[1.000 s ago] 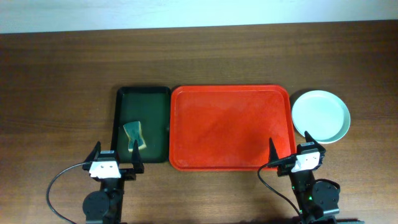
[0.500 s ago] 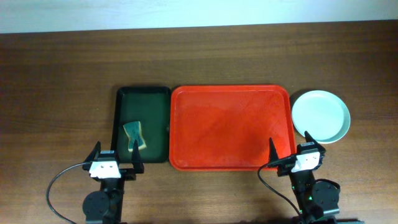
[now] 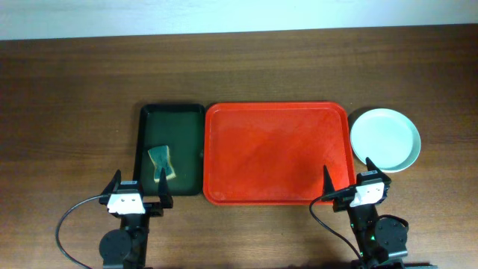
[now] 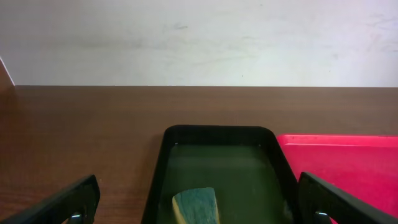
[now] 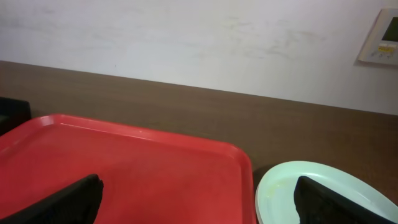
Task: Clean dirty plates on tray and stack at the side
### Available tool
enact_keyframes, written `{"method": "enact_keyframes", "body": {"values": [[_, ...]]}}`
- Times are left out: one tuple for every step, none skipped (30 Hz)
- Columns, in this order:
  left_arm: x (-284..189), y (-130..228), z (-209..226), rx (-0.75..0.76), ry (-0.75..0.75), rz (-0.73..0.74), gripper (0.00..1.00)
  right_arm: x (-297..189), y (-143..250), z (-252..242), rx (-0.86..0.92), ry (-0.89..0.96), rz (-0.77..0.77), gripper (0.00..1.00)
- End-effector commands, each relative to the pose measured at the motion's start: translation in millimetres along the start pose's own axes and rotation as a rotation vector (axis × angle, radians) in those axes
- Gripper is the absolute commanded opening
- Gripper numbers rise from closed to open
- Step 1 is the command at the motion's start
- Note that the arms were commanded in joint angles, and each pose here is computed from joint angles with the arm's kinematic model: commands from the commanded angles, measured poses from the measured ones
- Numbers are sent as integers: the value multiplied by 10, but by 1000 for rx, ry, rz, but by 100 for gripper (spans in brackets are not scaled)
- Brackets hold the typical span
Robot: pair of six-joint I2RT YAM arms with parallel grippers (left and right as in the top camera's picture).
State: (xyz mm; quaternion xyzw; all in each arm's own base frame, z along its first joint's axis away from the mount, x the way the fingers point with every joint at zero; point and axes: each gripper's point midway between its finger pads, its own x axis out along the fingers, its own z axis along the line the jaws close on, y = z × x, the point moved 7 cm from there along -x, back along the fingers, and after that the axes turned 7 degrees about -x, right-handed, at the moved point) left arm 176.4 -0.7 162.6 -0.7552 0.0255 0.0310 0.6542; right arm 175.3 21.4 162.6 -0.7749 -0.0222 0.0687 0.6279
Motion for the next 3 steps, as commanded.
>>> {"method": "enact_keyframes", "body": {"values": [[-2, 11, -11, 15, 14, 2, 99, -1, 21, 9, 7, 2, 5, 98], [-2, 11, -11, 15, 14, 2, 99, -1, 21, 9, 7, 2, 5, 98], [-2, 11, -11, 15, 14, 2, 99, -1, 21, 9, 7, 2, 5, 99]]}}
